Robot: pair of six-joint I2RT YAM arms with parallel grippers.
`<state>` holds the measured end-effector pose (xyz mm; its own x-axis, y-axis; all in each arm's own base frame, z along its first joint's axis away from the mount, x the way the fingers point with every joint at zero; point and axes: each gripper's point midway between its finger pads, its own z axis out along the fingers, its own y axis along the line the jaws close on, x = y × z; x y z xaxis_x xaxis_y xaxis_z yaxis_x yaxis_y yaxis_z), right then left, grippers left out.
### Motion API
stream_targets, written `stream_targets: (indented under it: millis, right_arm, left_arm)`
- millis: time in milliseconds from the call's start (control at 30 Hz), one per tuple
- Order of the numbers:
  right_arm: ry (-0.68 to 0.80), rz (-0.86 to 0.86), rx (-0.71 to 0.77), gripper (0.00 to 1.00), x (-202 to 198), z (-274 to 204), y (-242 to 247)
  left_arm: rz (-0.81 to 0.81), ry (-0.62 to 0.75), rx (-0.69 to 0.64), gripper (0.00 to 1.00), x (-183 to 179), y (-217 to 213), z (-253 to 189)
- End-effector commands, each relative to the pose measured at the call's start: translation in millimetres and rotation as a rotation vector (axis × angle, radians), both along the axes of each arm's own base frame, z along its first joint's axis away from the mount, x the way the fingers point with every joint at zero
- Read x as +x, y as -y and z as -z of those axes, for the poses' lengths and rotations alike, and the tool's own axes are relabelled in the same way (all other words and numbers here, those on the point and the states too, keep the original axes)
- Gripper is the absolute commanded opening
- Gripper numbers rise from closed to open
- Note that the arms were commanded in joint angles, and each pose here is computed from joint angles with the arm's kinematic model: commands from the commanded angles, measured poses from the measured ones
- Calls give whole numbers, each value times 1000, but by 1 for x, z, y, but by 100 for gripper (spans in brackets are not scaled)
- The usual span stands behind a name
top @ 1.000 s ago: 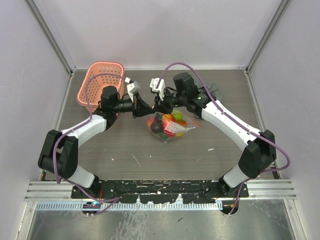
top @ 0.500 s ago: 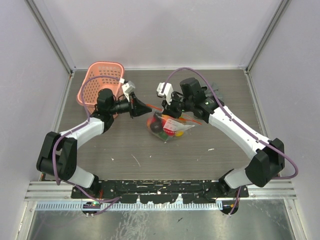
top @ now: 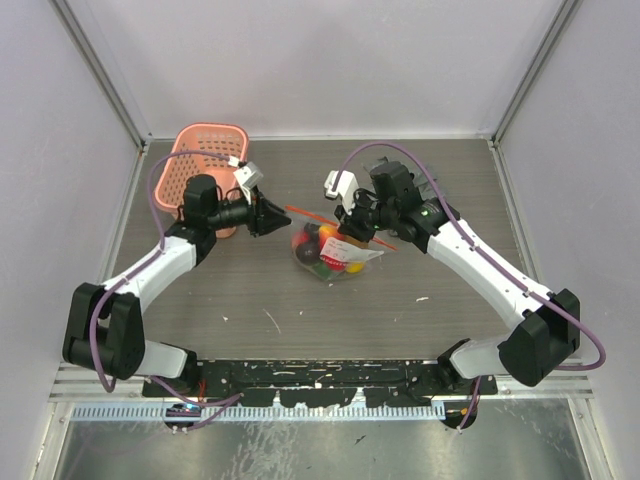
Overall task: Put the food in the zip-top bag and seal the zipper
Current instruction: Zip the zipper food storage bag at the center of the board.
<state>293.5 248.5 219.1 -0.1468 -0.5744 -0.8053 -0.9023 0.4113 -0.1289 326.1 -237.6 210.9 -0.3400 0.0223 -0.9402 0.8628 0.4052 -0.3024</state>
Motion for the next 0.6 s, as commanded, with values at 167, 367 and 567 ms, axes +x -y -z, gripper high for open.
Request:
stream_targets:
  millis: [167,367,567]
  right_arm:
    - [57,-16,59,1,4,-29,-6]
    - [62,-23,66,1,5,-32,-8]
    - [57,-20,69,1,4,-31,-8]
  left_arm:
    - [20,224,144,59,-7,-12,-38]
    - [89,332,279,68,-16,2,-44]
    - [131,447,352,71,-21,14,-57]
